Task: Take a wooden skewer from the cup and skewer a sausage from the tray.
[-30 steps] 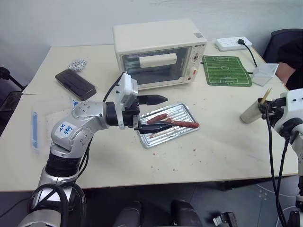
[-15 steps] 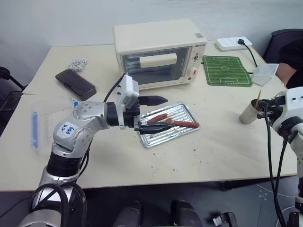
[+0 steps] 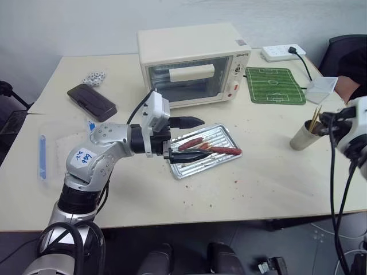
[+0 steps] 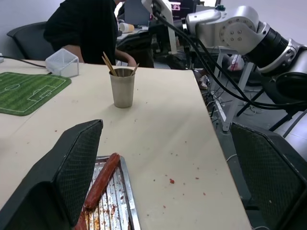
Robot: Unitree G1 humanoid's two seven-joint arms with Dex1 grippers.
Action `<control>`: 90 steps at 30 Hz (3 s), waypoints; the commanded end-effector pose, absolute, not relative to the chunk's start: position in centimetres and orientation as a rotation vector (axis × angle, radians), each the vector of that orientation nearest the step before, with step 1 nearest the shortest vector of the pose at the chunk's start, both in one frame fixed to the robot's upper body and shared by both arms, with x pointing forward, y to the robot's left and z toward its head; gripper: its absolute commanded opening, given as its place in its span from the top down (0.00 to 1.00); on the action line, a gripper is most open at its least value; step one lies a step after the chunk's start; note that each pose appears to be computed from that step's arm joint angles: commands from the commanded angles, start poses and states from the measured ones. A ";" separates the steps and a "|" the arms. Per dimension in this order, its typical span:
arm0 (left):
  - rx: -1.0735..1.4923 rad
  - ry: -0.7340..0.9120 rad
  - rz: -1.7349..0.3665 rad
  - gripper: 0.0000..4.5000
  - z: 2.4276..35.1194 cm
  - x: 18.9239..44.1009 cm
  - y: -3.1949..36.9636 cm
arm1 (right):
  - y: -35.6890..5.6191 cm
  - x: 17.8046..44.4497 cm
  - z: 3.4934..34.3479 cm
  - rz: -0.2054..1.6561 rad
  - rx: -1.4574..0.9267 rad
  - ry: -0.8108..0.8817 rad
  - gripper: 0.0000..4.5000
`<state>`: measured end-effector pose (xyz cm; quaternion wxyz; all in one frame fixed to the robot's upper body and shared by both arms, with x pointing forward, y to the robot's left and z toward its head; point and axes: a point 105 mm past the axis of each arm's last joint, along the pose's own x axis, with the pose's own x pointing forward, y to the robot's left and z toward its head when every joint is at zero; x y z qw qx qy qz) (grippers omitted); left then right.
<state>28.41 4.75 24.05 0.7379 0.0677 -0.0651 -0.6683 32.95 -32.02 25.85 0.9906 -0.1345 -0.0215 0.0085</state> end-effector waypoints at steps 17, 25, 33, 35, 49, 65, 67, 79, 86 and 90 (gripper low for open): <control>0.168 -0.191 -1.487 0.00 24.6 28.3 4.3 | -32.1 28.5 23.5 -0.050 -0.171 0.004 0.51; 0.174 -0.193 -1.494 0.00 24.8 28.4 4.1 | -32.1 29.8 20.9 -0.065 -0.125 0.031 0.51; 0.183 -0.193 -1.495 0.00 25.0 28.4 4.2 | -32.3 31.0 20.2 -0.063 -0.107 0.022 0.59; 0.184 -0.193 -1.493 0.00 25.0 28.4 4.2 | -32.2 31.0 20.4 -0.058 -0.107 0.012 0.71; 0.181 -0.195 -1.493 0.00 24.9 28.5 4.1 | -31.7 30.9 22.7 -0.045 -0.148 -0.036 0.99; 0.161 -0.324 -1.422 0.00 26.7 29.8 4.1 | -26.9 24.9 36.1 0.405 -0.121 0.050 0.99; 0.154 -0.365 -1.426 0.00 27.6 29.8 4.1 | -24.9 24.8 36.7 0.612 0.039 0.049 0.99; 0.160 -0.404 -1.346 0.00 28.8 30.4 5.9 | -15.0 26.6 33.1 1.089 0.546 0.054 0.99; 0.153 -0.394 -1.314 0.00 28.8 29.6 6.8 | -14.4 27.4 33.5 1.138 0.685 -0.003 0.99; 0.125 -0.418 -1.301 0.00 29.4 29.5 6.6 | -14.3 27.4 33.8 1.149 0.694 -0.010 0.99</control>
